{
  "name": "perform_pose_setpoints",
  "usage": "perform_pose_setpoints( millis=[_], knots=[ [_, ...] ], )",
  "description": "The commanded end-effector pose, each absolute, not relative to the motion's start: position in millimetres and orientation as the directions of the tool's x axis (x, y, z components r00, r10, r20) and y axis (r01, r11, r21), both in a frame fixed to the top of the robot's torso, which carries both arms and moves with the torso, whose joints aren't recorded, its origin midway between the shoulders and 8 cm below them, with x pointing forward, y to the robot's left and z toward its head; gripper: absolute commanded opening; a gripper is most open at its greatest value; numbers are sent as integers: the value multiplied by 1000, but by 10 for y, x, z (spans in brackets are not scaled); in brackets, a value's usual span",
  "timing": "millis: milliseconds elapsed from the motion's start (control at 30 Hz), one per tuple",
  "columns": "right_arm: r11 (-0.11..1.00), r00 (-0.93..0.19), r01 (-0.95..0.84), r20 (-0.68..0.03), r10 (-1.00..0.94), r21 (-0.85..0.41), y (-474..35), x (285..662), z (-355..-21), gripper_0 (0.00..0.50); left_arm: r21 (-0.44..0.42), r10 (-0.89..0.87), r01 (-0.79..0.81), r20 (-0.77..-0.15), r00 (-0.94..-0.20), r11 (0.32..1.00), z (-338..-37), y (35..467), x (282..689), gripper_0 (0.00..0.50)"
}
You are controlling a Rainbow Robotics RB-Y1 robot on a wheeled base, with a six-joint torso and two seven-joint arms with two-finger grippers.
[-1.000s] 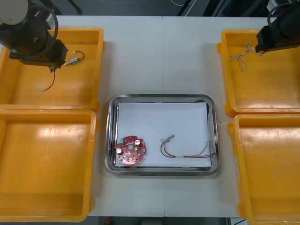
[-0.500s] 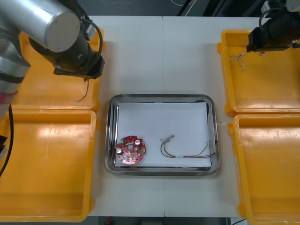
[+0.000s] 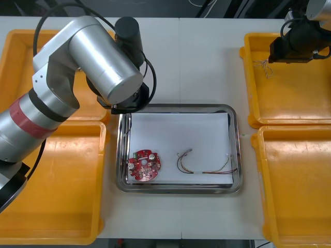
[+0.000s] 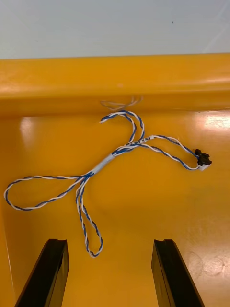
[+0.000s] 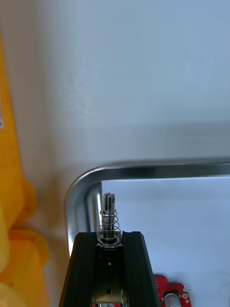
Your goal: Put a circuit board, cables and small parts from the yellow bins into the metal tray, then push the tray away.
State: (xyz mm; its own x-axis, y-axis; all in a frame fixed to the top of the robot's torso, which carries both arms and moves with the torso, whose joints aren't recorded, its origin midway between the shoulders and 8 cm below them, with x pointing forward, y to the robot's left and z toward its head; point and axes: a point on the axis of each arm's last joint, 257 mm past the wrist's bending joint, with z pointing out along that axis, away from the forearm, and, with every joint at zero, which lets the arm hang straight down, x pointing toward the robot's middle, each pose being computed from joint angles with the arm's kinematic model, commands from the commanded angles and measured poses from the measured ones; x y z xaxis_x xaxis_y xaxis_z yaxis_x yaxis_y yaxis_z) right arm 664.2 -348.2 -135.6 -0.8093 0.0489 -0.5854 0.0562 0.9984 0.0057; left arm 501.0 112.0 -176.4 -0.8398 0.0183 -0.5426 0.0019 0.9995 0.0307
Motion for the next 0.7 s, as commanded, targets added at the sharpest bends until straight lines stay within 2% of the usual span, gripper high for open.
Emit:
perform_pose_setpoints(
  millis=[33, 333, 700],
  knots=[
    [996, -760, 67, -643, 94, 66, -3236, 6850, -973, 500, 0, 2, 3, -546, -838, 1000, -1913, 834, 4940, 0],
    [990, -760, 96, -636, 137, 100, -3212, 6885, -1328, 500, -4, 10, 15, -534, -845, 1000, -2337, 758, 4977, 0],
    [990, -778, 95, -613, 137, 101, -3124, 6840, -1529, 500, 3, 25, 27, -518, -855, 1000, -2550, 703, 4898, 0]
  ],
)
